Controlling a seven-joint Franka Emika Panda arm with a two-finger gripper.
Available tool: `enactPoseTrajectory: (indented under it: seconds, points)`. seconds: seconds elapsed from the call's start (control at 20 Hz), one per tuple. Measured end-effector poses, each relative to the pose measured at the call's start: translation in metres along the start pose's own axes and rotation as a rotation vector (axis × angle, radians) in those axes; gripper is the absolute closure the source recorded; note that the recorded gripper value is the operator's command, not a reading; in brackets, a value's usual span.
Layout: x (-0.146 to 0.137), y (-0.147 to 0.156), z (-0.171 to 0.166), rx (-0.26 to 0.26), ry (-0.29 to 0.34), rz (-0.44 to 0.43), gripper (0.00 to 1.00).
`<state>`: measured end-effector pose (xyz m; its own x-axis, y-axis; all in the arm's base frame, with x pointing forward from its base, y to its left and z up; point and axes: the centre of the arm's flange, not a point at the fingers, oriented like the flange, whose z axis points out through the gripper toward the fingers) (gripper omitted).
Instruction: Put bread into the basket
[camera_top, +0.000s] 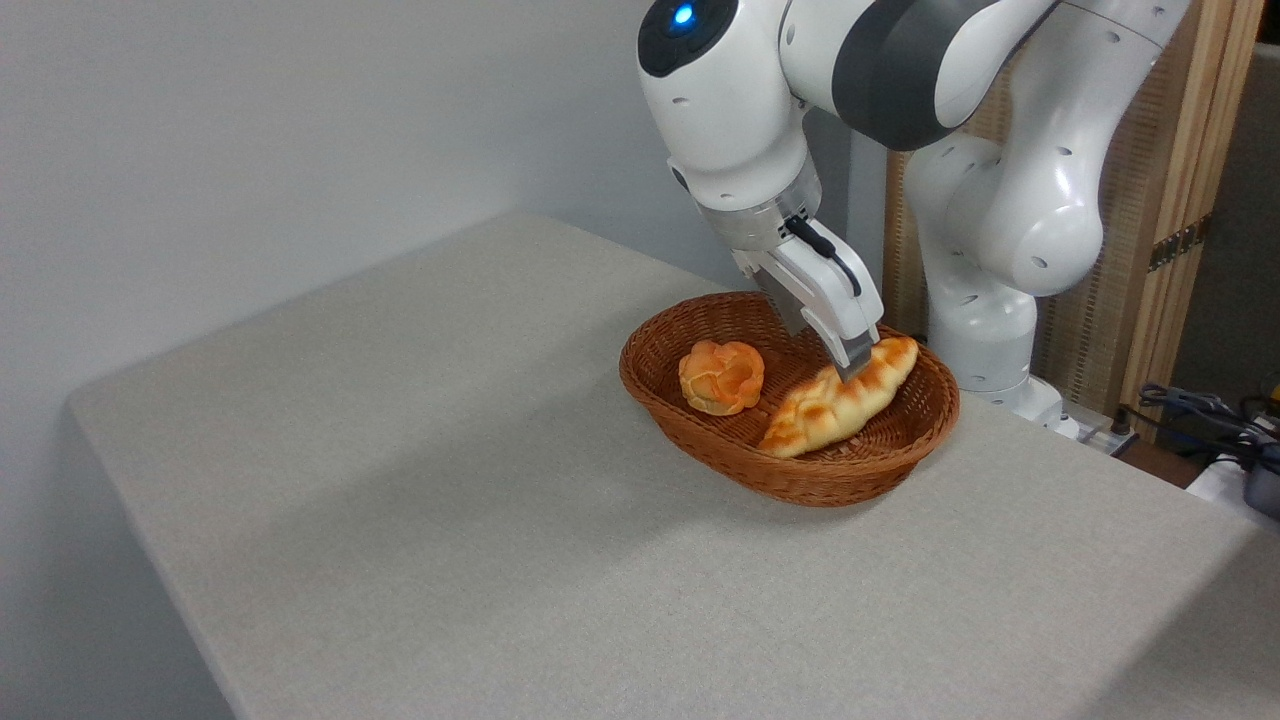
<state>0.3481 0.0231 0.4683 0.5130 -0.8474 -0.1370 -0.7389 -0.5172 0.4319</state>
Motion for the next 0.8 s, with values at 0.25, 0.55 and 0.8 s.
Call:
enactPoseTrajectory:
  seconds: [0.25,0.55,0.8]
  points:
    - [0.002,0.001,-0.004,0.001,0.027,-0.003,0.00]
    - [0.001,0.008,-0.077,0.137,0.123,0.000,0.00]
    - [0.038,0.017,-0.157,0.293,0.144,-0.002,0.00]
